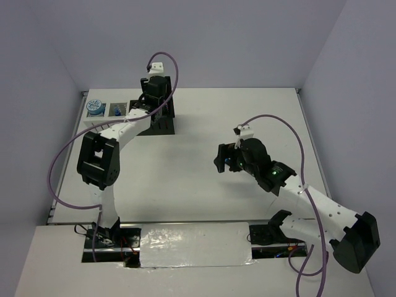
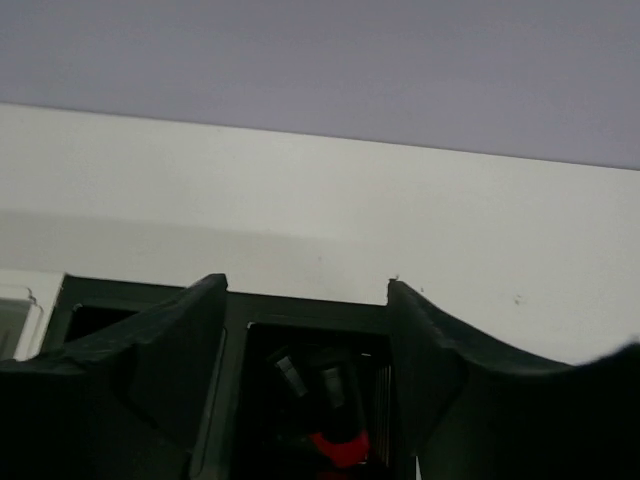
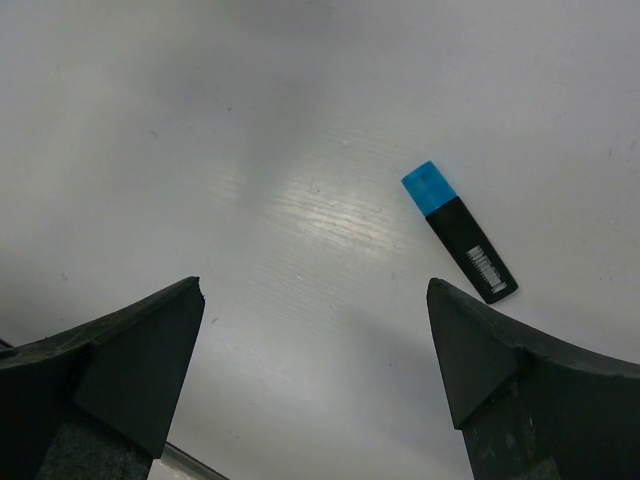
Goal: Sort the stationery into containers
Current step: Place the stationery in the storage box, then pick up the stationery from the center of the board.
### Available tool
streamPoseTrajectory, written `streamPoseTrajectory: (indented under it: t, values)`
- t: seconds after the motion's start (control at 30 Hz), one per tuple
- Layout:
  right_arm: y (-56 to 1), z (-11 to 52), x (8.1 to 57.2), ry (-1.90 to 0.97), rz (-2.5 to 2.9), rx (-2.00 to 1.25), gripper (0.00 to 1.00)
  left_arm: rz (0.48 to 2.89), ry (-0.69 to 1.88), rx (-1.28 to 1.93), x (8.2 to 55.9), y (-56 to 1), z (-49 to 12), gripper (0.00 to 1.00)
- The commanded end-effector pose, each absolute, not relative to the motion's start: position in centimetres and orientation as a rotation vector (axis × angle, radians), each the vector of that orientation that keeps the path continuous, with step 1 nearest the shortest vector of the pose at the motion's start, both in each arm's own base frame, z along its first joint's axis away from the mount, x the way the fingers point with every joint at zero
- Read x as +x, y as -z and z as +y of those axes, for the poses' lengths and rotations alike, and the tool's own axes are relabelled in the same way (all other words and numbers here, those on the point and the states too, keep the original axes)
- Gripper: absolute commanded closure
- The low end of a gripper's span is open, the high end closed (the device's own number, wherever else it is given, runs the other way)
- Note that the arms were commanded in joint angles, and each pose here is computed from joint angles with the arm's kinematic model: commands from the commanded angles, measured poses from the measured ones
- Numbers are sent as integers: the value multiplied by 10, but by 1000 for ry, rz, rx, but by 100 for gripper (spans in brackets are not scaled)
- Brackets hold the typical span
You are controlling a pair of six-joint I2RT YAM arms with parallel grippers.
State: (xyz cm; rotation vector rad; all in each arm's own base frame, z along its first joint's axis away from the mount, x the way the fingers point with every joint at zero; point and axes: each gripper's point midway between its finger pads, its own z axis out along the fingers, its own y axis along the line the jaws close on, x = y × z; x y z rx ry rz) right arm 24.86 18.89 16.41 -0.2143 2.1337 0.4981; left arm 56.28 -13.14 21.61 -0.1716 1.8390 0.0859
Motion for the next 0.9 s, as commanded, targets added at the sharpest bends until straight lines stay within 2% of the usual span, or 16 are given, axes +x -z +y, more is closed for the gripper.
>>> streamPoseTrajectory:
  t: [0.0, 0.03, 0.07, 0.2, 0.23, 0.27, 0.33, 0.37, 0.57, 0.63, 0.73, 0.8, 0.87]
  values:
    - [-181, 189, 267, -481, 2097, -235, 0, 1735, -49, -221, 562, -256, -129, 21]
    - [-182, 187, 271, -468, 2098, -232, 0, 1734, -62, -238, 559, -259, -124, 13]
    - [-175, 187, 274, -459, 2120, -259, 0, 1718, -51, -269, 554, -270, -120, 9]
    - [-155, 172, 294, -348, 2219, -299, 0, 1672, -39, -397, 526, -314, -97, 1]
    - [-147, 168, 298, -324, 2249, -299, 0, 1716, -60, -411, 514, -312, -91, 1]
    - [-129, 166, 301, -295, 2308, -313, 0, 1683, -7, -450, 499, -341, -88, 1]
    - [-107, 152, 311, -204, 2385, -296, 0, 1761, 24, -483, 474, -341, -83, 1]
    - [-100, 150, 311, -190, 2419, -311, 1, 1767, 106, -446, 457, -357, -90, 1]
    - [-73, 156, 315, -206, 2499, -424, 6, 1898, 346, -282, 378, -337, -114, 1]
    - [-58, 156, 314, -197, 2548, -462, 10, 1906, 372, -255, 356, -330, -112, 1]
    - [-33, 150, 310, -128, 2661, -469, 25, 1898, 394, -219, 331, -335, -107, 1]
    - [-24, 144, 307, -81, 2713, -451, 28, 1909, 385, -201, 321, -333, -104, 1]
    - [-11, 140, 301, -51, 2766, -435, 40, 1902, 360, -191, 312, -339, -98, 1]
